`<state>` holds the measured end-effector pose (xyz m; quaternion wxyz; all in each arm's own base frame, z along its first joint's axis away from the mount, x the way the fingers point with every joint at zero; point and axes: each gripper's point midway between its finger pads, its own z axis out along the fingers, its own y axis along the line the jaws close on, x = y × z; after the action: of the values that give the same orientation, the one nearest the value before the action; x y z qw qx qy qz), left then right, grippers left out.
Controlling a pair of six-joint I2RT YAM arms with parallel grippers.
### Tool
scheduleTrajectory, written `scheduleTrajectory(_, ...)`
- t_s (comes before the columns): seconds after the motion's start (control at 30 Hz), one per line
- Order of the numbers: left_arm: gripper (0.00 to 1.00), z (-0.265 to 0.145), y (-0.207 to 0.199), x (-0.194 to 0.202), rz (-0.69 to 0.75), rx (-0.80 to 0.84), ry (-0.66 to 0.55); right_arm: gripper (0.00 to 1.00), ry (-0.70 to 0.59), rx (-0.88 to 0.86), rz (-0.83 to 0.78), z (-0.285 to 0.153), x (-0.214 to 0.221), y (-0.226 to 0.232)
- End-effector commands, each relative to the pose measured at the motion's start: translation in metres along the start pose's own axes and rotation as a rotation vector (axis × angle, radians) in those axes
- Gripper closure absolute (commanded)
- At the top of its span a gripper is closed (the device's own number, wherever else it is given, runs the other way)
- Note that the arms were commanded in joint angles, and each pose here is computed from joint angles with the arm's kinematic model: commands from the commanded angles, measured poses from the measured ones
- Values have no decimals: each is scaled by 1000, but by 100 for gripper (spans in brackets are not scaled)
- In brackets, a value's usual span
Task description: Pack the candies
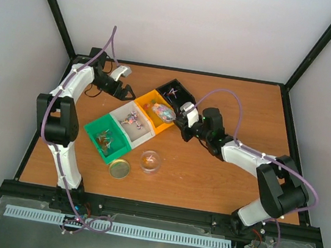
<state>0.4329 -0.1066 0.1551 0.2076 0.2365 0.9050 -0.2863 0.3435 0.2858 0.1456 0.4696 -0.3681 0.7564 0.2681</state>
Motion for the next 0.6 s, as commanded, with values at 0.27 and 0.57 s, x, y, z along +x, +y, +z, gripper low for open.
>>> scheduleTrajectory(0.27, 0, -16, -13, -24, 51, 29, -92, 97, -40, -350, -287, -44, -23, 66)
scheduleTrajectory(0.57, 0, -19, -28, -20, 79, 81, -138, 97, -41, -569, -393, -78, 0, 106)
